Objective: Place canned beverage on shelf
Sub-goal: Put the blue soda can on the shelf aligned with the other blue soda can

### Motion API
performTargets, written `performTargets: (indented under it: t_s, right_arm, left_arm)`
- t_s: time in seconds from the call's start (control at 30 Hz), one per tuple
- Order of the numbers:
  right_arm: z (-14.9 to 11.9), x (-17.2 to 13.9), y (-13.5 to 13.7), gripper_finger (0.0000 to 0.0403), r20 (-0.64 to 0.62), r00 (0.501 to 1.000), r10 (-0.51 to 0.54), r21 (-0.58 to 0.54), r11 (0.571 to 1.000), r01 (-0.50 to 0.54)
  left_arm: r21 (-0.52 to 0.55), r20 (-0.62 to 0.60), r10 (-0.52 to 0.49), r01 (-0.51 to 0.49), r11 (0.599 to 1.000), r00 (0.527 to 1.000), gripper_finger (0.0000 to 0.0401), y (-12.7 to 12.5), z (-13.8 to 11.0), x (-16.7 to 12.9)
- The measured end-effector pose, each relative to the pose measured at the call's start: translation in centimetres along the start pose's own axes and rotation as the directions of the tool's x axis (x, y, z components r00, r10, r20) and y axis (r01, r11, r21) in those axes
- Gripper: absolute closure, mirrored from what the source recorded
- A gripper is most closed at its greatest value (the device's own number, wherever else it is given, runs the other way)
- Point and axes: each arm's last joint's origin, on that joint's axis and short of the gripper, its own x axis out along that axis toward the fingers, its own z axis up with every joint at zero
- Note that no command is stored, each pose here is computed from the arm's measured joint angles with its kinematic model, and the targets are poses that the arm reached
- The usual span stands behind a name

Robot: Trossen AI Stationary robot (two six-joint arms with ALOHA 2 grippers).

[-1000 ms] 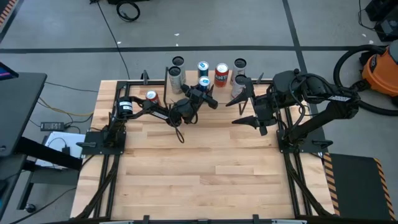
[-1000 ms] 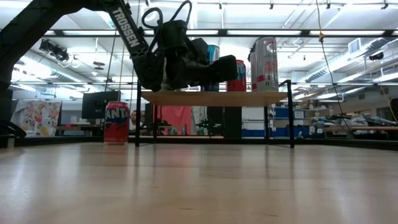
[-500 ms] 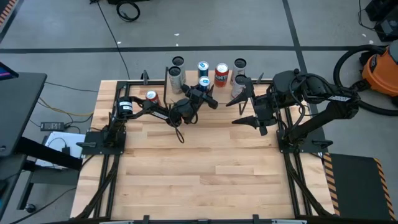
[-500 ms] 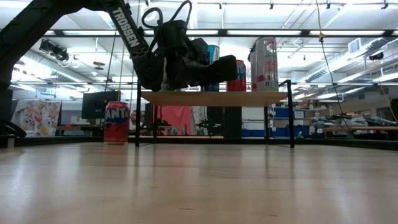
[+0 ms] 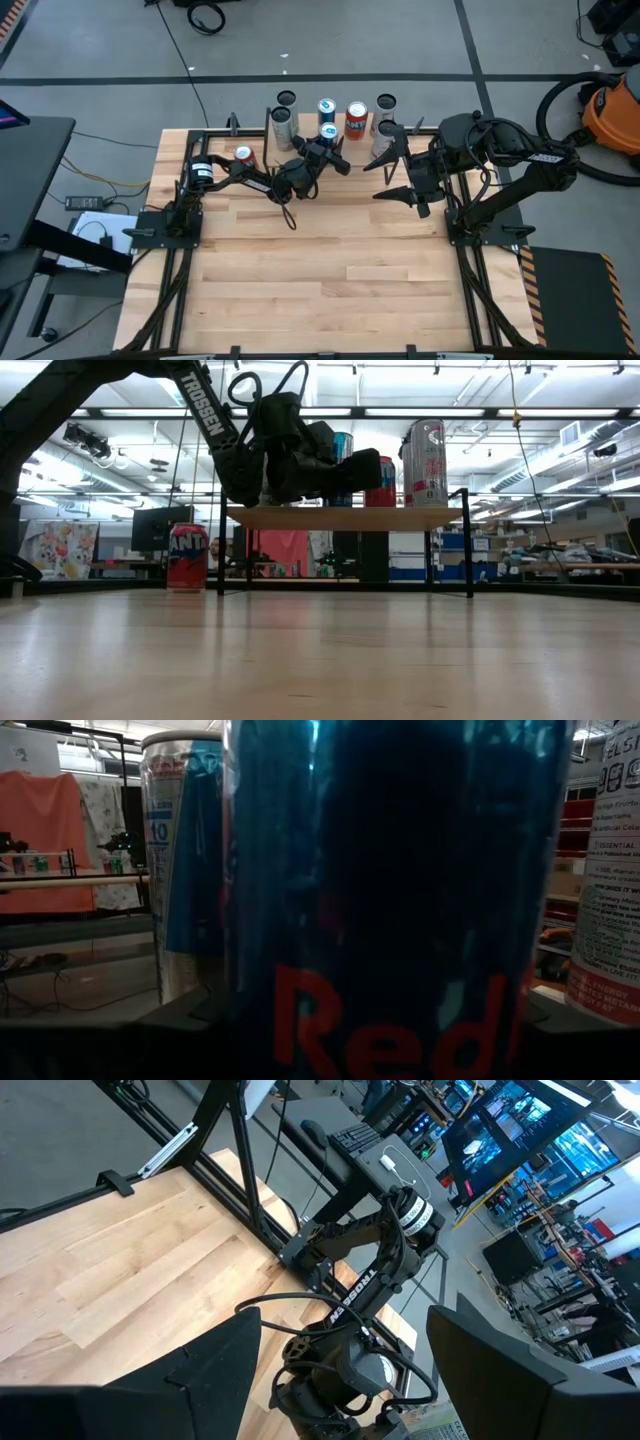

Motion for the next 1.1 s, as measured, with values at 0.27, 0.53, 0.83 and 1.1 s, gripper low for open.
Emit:
performTargets:
  t_s: [0.27,0.53,0.83,1.1]
  right_arm:
    - [-0.01,0.0,0.01,0.0108,-0.001,1.0,0.001,0.025,1.0,-0.001]
    - [-0.01,0.01,0.01,0.0108,-0.001,1.0,0.001,0.024,1.0,-0.001]
    - [-0.01,0.02,0.0,0.0108,-0.001,1.0,0.001,0.023,1.0,-0.001]
    - [-0.01,0.02,0.0,0.0108,-0.001,1.0,0.001,0.022,1.0,-0.001]
  left_arm:
    - [0.001,0.0,0.0,0.0,1.0,1.0,0.0149,0.0,0.0,0.0]
    - [0.001,0.0,0.0,0.0,1.0,1.0,0.0149,0.0,0.0,0.0]
    - [-0.005,0.0,0.0,0.0,1.0,1.0,0.0149,0.0,0.0,0.0]
    - [-0.005,-0.002,0.001,-0.001,1.0,1.0,0.0149,0.03,-0.03,0.03]
